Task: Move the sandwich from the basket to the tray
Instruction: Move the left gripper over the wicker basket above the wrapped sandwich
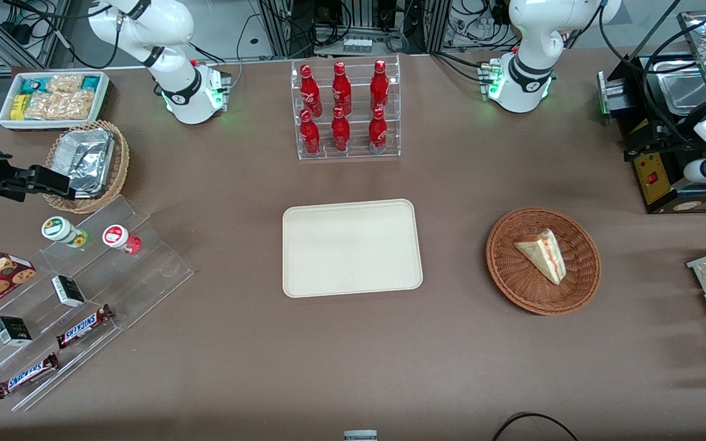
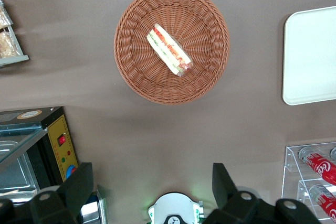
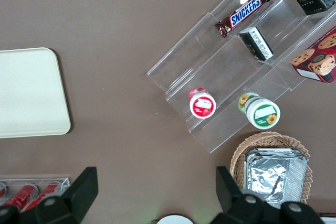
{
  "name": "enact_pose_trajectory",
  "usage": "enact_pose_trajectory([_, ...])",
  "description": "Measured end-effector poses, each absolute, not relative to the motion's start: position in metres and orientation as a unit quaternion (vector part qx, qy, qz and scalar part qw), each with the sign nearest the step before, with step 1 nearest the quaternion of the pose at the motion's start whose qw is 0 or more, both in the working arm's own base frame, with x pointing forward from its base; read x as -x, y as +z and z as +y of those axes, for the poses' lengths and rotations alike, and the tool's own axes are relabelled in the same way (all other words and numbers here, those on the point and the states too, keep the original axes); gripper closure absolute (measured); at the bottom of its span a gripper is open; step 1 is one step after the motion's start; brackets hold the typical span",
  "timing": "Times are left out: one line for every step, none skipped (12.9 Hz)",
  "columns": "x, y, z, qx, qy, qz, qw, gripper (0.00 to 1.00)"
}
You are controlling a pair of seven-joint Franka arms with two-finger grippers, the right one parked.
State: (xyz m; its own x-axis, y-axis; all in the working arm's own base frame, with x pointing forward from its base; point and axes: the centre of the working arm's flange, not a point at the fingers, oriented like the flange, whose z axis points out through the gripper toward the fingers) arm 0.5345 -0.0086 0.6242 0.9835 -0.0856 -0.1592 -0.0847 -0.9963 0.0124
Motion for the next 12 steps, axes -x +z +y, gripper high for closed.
enact_pose_trajectory([-0.534,0.624,-0.009,-0.996,-0.080,-0.043,0.003,0.00])
enact_pose_trajectory([-0.534,0.624,-0.010,-0.996,-0.080,-0.044,0.003,0.00])
enact_pose_trajectory([-0.534,0.624,-0.013,-0.996,-0.080,-0.047,0.002,0.00])
enact_pose_trajectory([-0.534,0.624,-0.016,-0.996,-0.080,-0.050,0.002,0.00])
enact_pose_trajectory([-0.534,0.623,-0.018,-0.995,-0.081,-0.052,0.002,0.00])
enact_pose_trajectory([-0.535,0.621,-0.020,-0.995,-0.082,-0.053,0.002,0.00])
enact_pose_trajectory([-0.536,0.618,-0.021,-0.995,-0.081,-0.054,0.001,0.00])
enact_pose_trajectory([-0.539,0.613,-0.021,-0.995,-0.078,-0.055,0.000,0.00])
enact_pose_trajectory([-0.540,0.606,-0.022,-0.995,-0.079,-0.056,0.000,0.00])
enact_pose_trajectory([-0.542,0.596,-0.023,-0.995,-0.081,-0.057,0.000,0.00])
enact_pose_trajectory([-0.544,0.584,-0.025,-0.995,-0.081,-0.058,0.000,0.00])
enact_pose_trajectory([-0.545,0.571,-0.028,-0.995,-0.082,-0.061,0.000,0.00])
